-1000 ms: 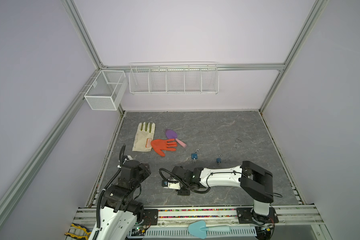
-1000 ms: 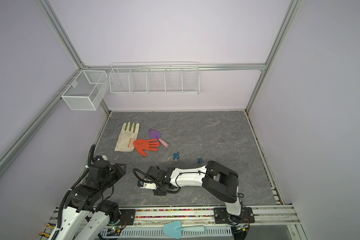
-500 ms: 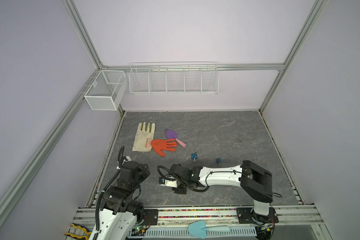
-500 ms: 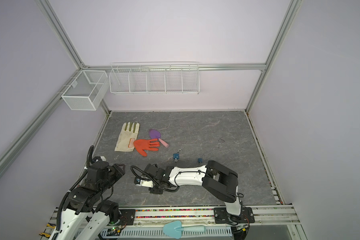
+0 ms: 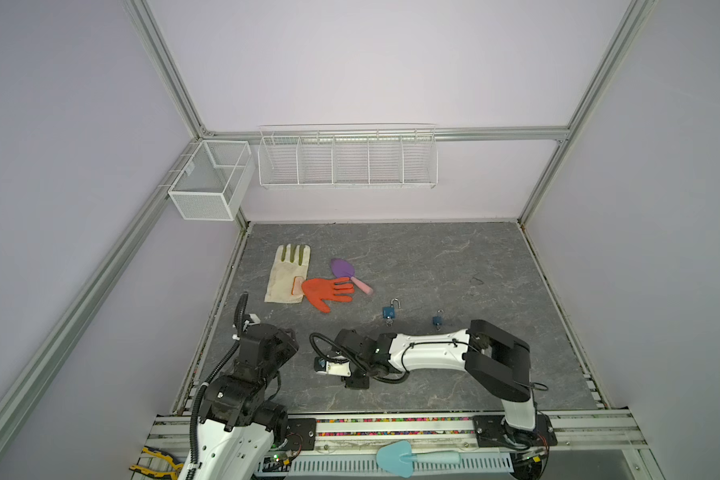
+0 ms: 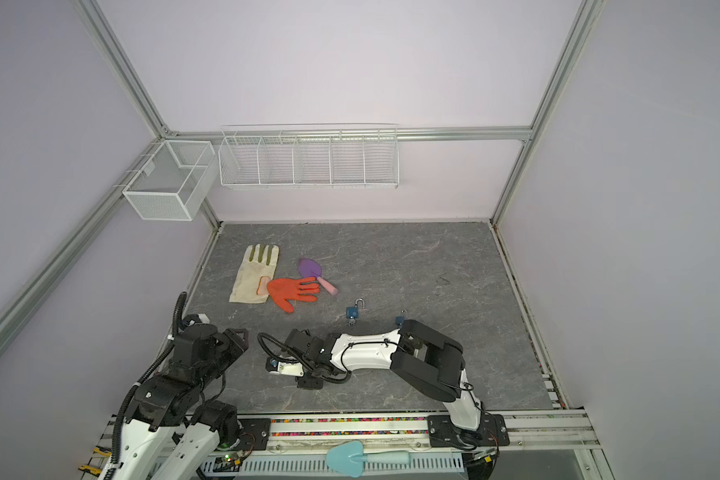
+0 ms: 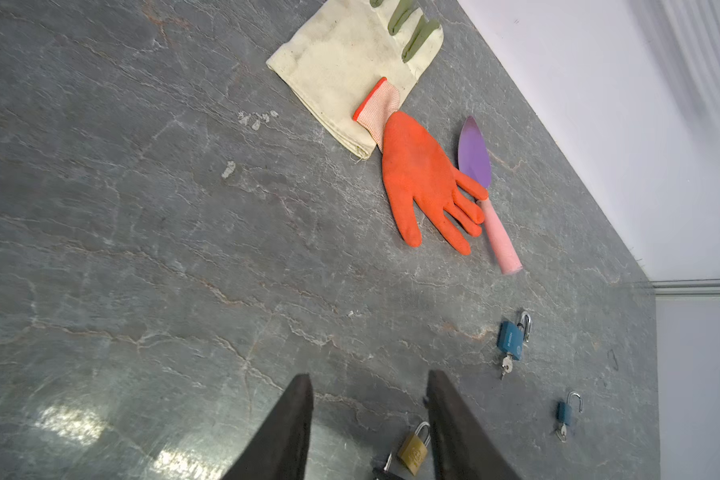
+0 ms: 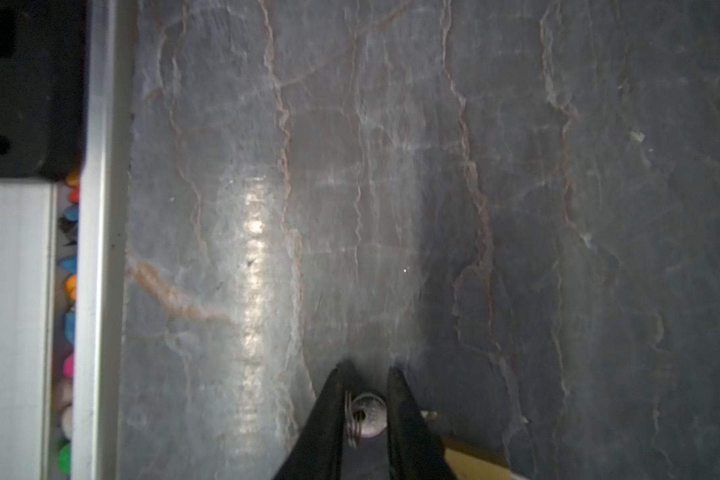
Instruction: Unlock with the key
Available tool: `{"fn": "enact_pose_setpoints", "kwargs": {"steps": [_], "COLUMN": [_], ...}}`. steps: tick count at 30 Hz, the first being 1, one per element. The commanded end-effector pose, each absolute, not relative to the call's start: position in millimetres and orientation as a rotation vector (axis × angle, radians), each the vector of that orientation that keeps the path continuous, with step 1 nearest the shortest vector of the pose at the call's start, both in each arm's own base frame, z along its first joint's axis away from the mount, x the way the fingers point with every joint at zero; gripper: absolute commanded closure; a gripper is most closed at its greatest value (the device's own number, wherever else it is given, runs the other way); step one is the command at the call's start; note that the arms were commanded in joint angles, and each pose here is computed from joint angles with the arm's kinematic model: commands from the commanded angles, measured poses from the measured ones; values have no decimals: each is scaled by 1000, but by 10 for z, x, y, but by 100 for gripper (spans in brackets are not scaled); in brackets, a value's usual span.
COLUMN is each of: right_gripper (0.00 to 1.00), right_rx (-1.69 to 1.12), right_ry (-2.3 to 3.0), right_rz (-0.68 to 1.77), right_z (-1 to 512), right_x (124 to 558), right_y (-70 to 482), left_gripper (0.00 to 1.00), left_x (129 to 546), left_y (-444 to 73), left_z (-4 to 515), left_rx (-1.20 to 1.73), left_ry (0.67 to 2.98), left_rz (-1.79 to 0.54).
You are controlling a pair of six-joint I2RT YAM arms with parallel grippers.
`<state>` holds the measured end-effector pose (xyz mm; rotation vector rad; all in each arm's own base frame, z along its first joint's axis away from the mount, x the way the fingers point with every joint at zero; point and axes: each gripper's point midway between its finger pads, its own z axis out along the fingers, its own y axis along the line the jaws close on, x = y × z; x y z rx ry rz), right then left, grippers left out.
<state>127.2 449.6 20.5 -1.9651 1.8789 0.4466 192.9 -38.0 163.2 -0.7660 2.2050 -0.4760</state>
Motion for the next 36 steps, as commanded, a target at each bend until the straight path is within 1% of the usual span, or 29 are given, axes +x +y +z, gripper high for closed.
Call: {"fn": "enact_pose_setpoints", "kwargs": {"steps": [1,9,12,16,25,30,36], "right_gripper": [81,89,93,94,94,94,94], "right_rx": [-2001,-1956,-1892,-1765,-1375,-1026,-692], "right_ry": [1867,1869,1860,1900,2026,2088,2070], "right_rz": [457,495,538,633,855,1076,1173], "right_z": [161,337,542,809,1502,1957,2481], "right_x": [1259,1261,1283,1357,1566,1827,2147], "right_y": [4490,4470,4494,4487,4304,4090,3734], "left_gripper": [54,54,54,54,52,49,48], "left_x": [1900,1927,1939,1966,2122,2316,2545], "left_y": [-316,-344,-370,-424,-716,-1023,-1418], "left_z": [1659,1704,1747,1839,2185,2467,2768], "left_rx": [-799,-803,-802,-794,-737,-659,-552], "left_ry": [2196,2181,2171,2153,2094,2027,1943], "left_rz": [-449,-478,-504,-553,-778,-995,-1224]}}
